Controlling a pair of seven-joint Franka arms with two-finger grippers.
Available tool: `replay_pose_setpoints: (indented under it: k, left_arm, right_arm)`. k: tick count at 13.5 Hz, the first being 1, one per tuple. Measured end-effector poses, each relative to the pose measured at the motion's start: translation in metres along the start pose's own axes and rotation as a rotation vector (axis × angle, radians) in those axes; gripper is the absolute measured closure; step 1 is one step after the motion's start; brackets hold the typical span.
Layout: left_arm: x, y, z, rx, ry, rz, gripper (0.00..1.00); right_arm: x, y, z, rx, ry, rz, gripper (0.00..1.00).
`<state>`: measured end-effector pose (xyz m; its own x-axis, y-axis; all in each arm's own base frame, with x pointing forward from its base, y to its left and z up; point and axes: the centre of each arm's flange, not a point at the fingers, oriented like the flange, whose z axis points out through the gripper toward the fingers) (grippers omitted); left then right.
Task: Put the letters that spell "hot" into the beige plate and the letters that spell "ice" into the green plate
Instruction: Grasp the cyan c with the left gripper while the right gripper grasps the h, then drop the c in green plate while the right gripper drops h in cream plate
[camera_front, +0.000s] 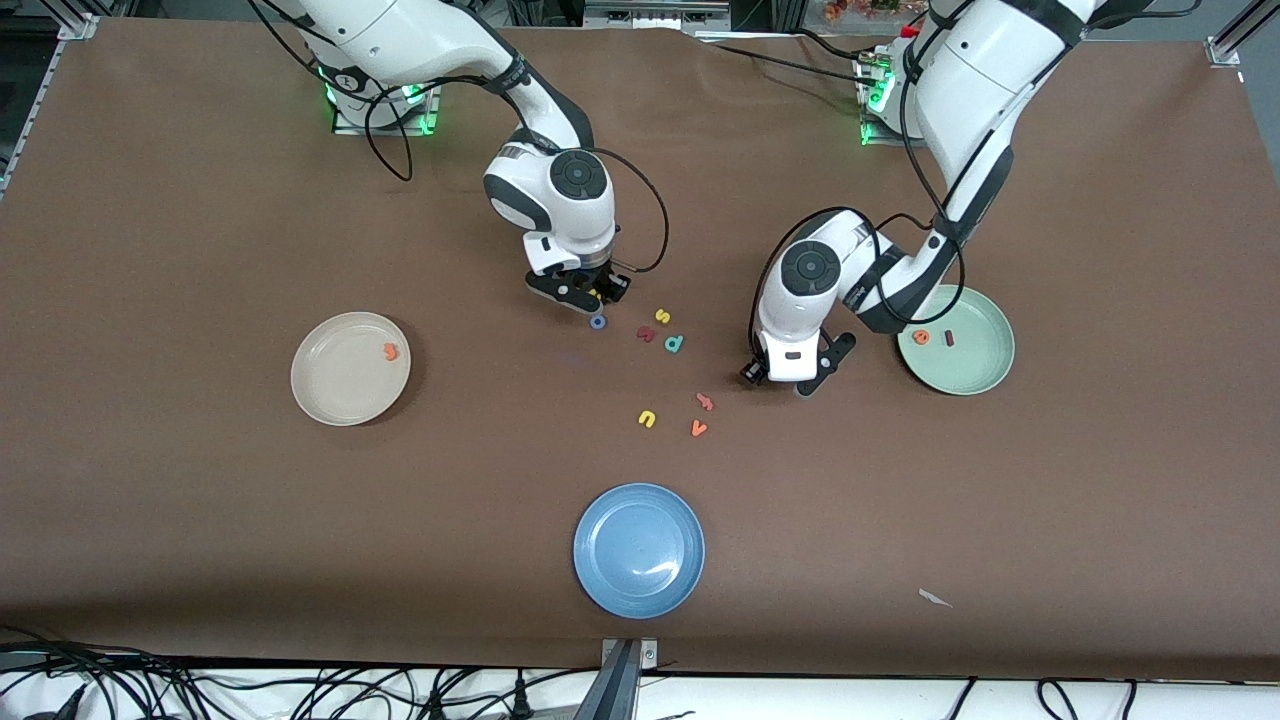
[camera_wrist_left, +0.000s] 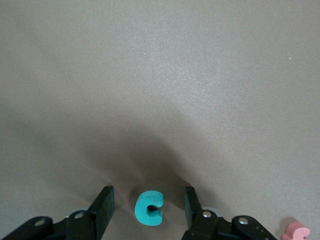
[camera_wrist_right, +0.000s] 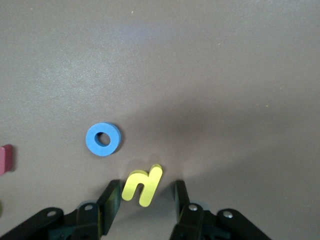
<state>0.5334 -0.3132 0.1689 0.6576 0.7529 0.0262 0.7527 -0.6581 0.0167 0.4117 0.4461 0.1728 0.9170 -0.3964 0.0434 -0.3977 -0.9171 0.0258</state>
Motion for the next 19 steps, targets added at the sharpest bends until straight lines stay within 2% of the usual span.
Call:
replay_pose_setpoints:
  k: [1,2,3,5,6,7,9,12,16,19]
  left_arm:
    - [0.0,0.0,-0.001,-0.003,0.001,-0.001,0.46]
    - [0.0,0.0,-0.001,-0.002,0.001,-0.002,0.46]
    - [0.001,0.001,-0.002,-0.005,0.002,-0.002,0.52]
    - [0.002,0.001,-0.004,-0.007,0.004,-0.003,0.71]
    - [0.002,0.001,-0.004,-0.007,0.004,-0.003,0.71]
    - [0.002,0.001,-0.004,-0.007,0.005,-0.001,0.78]
    - [0.009,0.0,-0.004,-0.007,0.007,0.026,0.78]
    - [0.044,-0.005,-0.01,0.041,-0.014,0.06,0.78]
    - [0.108,-0.009,-0.059,0.117,-0.153,0.147,0.78]
    - [0.152,-0.034,-0.097,0.182,-0.246,0.282,0.78]
  right_arm:
    - [0.0,-0.001,-0.001,0.005,0.002,-0.001,0.55]
    - [0.0,-0.001,-0.001,0.006,0.002,-0.001,0.59]
    - [0.0,-0.002,-0.002,0.008,0.003,-0.001,0.6]
    - [0.001,-0.002,-0.002,0.009,0.005,-0.001,0.74]
    - [0.001,-0.002,-0.002,0.009,0.005,-0.001,0.74]
    - [0.001,-0.002,-0.002,0.009,0.006,-0.002,0.74]
    - [0.006,-0.001,-0.003,0.007,0.013,0.0,0.74]
    - [0.048,0.02,-0.014,-0.019,0.044,-0.018,0.74]
    - [0.114,0.089,-0.048,-0.131,0.062,-0.166,0.74]
    - [0.152,0.147,-0.074,-0.215,0.05,-0.306,0.74]
